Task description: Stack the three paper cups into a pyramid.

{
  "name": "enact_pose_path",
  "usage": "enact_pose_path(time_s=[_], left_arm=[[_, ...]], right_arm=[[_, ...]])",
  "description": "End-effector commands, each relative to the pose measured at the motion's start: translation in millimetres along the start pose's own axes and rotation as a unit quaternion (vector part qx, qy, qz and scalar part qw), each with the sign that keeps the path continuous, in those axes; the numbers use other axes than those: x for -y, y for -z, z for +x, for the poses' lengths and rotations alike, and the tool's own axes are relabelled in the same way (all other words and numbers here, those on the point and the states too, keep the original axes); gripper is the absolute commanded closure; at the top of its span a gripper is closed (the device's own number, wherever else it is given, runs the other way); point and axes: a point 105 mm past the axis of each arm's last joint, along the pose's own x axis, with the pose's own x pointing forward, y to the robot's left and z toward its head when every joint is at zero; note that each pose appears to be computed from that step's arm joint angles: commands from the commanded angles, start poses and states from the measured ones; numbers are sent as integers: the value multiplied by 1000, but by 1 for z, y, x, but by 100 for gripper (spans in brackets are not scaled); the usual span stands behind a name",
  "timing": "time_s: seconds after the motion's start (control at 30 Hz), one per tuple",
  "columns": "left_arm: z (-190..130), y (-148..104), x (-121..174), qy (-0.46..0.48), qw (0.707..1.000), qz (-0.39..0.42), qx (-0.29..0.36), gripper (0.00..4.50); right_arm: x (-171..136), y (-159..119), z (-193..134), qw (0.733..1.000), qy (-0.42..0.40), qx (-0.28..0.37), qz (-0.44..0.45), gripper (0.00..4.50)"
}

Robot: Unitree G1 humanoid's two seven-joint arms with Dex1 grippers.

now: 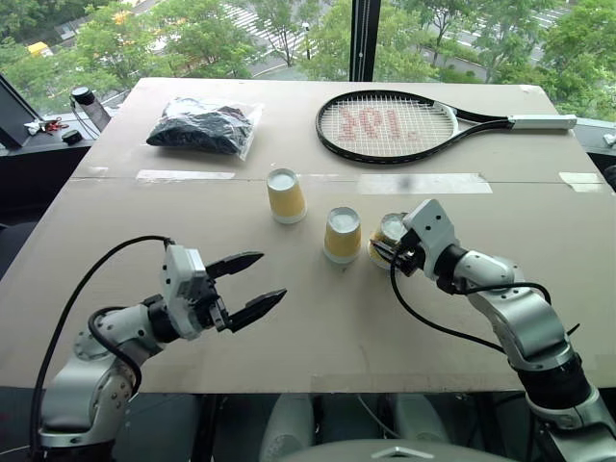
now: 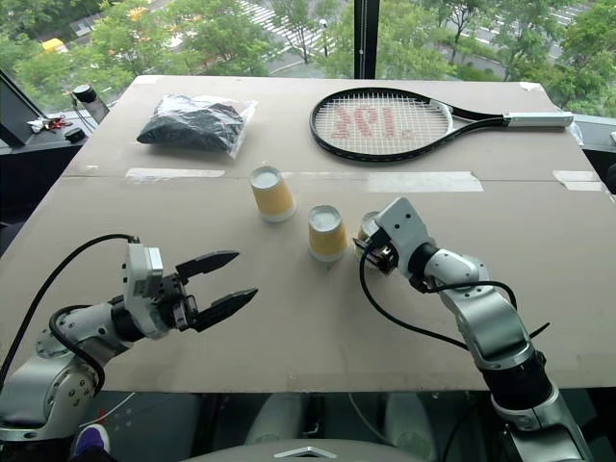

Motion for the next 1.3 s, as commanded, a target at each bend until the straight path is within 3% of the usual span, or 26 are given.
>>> enact_pose_path(time_s=[0.03,0.37,0.5,0.7,1.3], left_arm=[[2,-4,-6,-5,1000,12,-2,0],[27,5,-34,-70,997,8,-15,0],[38,4,-47,-110,994,-10,7,0],[36,7,-50,-80,997,5,-7,248],[122,27,-63,-27,998,42,-48,248]], right_arm=[[-2,-18,-6,999,-4,32,-10,3],[-1,-49,-43,992,-51,114,-14,3],[-2,-57,-64,986,-63,153,-27,3],[-5,-53,-86,984,-77,160,-29,0],[-15,-36,-125,990,-17,134,-30,0]])
